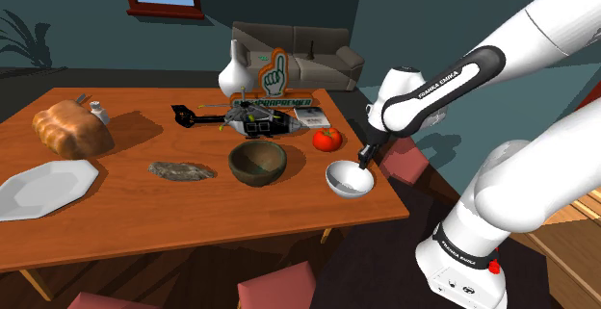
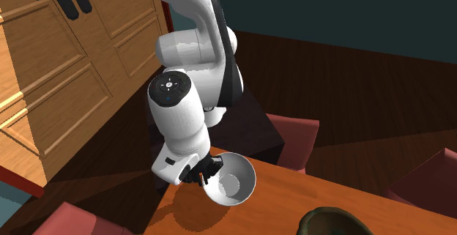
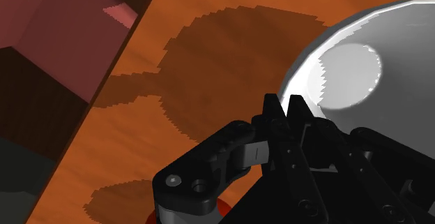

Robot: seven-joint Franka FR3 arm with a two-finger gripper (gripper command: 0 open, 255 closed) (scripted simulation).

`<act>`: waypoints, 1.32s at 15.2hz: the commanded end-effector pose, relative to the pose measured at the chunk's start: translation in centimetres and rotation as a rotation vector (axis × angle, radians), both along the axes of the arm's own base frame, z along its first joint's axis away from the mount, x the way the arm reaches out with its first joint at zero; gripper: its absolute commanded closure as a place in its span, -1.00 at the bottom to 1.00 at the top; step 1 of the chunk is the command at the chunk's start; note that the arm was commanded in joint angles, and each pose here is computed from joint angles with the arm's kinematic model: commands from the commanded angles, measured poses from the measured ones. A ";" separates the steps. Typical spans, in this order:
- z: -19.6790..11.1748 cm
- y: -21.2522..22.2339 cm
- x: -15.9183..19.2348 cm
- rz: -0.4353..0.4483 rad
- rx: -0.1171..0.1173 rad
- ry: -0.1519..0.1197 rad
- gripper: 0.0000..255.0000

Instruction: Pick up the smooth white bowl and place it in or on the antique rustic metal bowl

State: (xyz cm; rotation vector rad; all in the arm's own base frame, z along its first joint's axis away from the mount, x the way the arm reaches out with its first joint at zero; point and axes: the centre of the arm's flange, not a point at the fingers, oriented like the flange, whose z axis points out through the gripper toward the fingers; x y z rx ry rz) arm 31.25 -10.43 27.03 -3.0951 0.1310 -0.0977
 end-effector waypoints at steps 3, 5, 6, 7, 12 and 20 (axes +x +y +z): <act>0.0 0.0 0.0 0.001 0.000 0.001 1.00; 1.0 0.0 0.0 0.001 0.000 0.001 1.00; 1.5 0.0 0.0 0.001 0.000 0.001 1.00; 2.1 0.0 0.0 0.001 0.000 0.001 1.00; 4.7 0.0 0.0 0.001 0.000 0.001 1.00; 8.9 0.0 0.0 0.001 0.000 0.001 1.00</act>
